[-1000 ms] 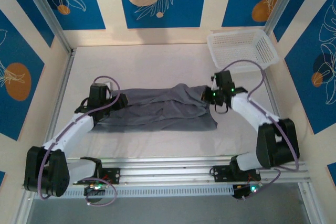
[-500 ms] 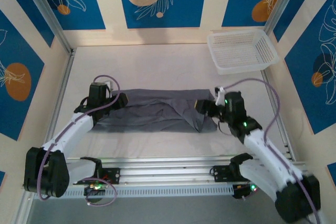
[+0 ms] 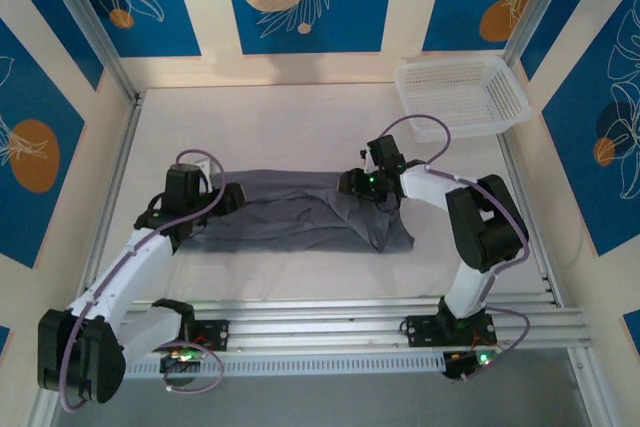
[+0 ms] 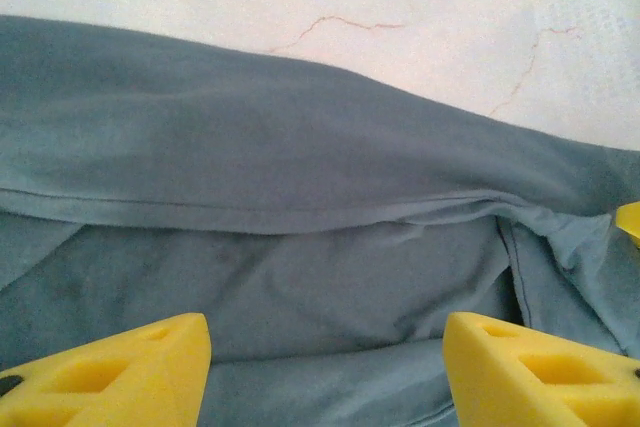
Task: Fold the inside-out t-shirt
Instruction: Smooth out the T-shirt at the center of the table.
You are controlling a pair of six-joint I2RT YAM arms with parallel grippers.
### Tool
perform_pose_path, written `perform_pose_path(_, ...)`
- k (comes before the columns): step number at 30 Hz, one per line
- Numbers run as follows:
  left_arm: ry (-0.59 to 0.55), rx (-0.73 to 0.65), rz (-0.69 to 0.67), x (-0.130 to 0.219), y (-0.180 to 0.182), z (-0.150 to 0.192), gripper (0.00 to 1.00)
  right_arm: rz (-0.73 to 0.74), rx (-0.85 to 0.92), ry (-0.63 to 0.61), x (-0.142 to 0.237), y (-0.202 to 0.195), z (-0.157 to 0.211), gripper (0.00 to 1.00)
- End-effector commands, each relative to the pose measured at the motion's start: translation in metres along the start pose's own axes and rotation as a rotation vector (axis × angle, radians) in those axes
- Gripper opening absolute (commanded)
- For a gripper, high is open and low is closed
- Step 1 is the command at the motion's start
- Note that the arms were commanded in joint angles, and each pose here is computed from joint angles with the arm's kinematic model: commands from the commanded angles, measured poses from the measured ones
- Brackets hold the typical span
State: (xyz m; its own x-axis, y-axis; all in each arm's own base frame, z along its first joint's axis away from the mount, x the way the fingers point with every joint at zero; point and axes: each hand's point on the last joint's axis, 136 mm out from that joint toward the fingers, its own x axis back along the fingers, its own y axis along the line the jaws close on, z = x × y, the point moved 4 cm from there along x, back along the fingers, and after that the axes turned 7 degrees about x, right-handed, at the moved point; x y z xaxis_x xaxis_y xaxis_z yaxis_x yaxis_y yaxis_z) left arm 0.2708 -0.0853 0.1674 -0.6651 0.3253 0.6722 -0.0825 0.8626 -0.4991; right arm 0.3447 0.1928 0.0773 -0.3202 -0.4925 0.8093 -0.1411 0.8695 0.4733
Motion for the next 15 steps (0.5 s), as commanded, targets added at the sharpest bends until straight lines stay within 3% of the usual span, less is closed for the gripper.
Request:
perform_pose_path(1, 0.026, -0.020, -0.014, 0.000, 0.004, 0.010, 0.63, -0.063, -0.014, 0.032, 0.001, 0.013, -0.001, 0.59)
perform_pose_path(3, 0.030, -0.018, -0.006, -0.001, 0.003, 0.009, 0.63, -0.086, -0.016, 0.038, 0.000, 0.015, 0.000, 0.47)
perform_pose_path(5, 0.036, -0.019, -0.004, 0.000, 0.002, 0.010, 0.63, -0.116, -0.024, 0.046, 0.002, 0.019, 0.000, 0.20)
perform_pose_path(7, 0.040, -0.018, -0.012, 0.002, 0.003, 0.011, 0.63, -0.166, -0.028, 0.054, 0.010, 0.028, 0.000, 0.01)
perform_pose_path(12, 0.054, 0.022, -0.105, 0.007, 0.014, 0.010, 0.65, -0.273, 0.073, 0.048, 0.046, 0.066, 0.031, 0.00)
perform_pose_path(15, 0.047, 0.049, -0.168, 0.007, 0.020, 0.007, 0.64, -0.451, 0.188, 0.192, 0.046, 0.102, 0.087, 0.00)
